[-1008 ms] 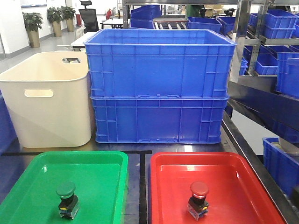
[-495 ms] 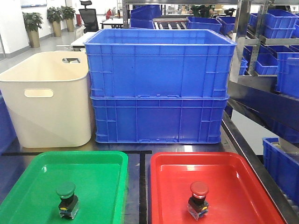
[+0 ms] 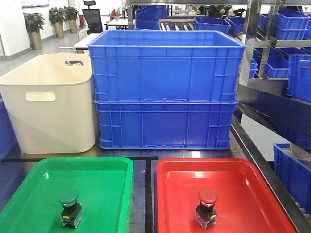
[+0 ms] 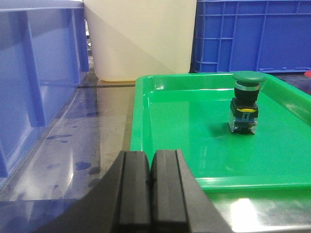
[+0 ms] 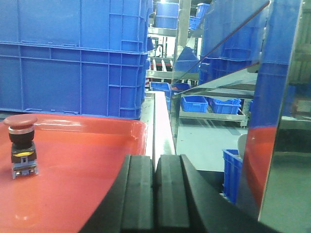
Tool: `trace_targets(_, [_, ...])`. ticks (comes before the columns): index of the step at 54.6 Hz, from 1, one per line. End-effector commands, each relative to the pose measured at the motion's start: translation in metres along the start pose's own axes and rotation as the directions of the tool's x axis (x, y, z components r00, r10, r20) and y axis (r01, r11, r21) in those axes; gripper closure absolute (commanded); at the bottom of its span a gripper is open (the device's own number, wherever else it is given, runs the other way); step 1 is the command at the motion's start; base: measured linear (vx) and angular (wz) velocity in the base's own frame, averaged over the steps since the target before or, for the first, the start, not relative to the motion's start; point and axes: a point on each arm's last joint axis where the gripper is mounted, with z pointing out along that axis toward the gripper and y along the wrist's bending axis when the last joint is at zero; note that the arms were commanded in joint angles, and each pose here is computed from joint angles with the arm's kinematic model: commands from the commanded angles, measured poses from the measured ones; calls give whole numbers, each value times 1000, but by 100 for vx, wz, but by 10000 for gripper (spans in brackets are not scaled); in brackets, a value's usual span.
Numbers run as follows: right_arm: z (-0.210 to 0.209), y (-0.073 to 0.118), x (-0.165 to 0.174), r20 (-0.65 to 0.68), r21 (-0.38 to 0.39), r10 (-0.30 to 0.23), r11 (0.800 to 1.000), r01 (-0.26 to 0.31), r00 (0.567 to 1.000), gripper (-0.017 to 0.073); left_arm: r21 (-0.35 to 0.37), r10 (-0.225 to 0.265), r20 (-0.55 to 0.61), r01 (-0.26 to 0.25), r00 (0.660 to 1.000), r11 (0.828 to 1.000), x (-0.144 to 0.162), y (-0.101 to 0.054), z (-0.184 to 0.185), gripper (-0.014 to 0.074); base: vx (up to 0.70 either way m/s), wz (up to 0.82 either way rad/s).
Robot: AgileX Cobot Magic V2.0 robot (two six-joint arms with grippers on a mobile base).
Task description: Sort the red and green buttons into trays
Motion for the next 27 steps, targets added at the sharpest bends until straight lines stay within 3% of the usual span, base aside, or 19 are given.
trace_targets(1, [-1, 1, -5, 90, -3, -20, 1000, 20, 996, 571, -3, -9, 115, 9, 993, 1000, -15, 0, -3, 601, 0, 0])
trace_targets(27, [-1, 1, -5, 90, -3, -21, 1000, 21, 996, 571, -3, -9, 115, 9, 993, 1000, -15, 0, -3, 599, 0, 0])
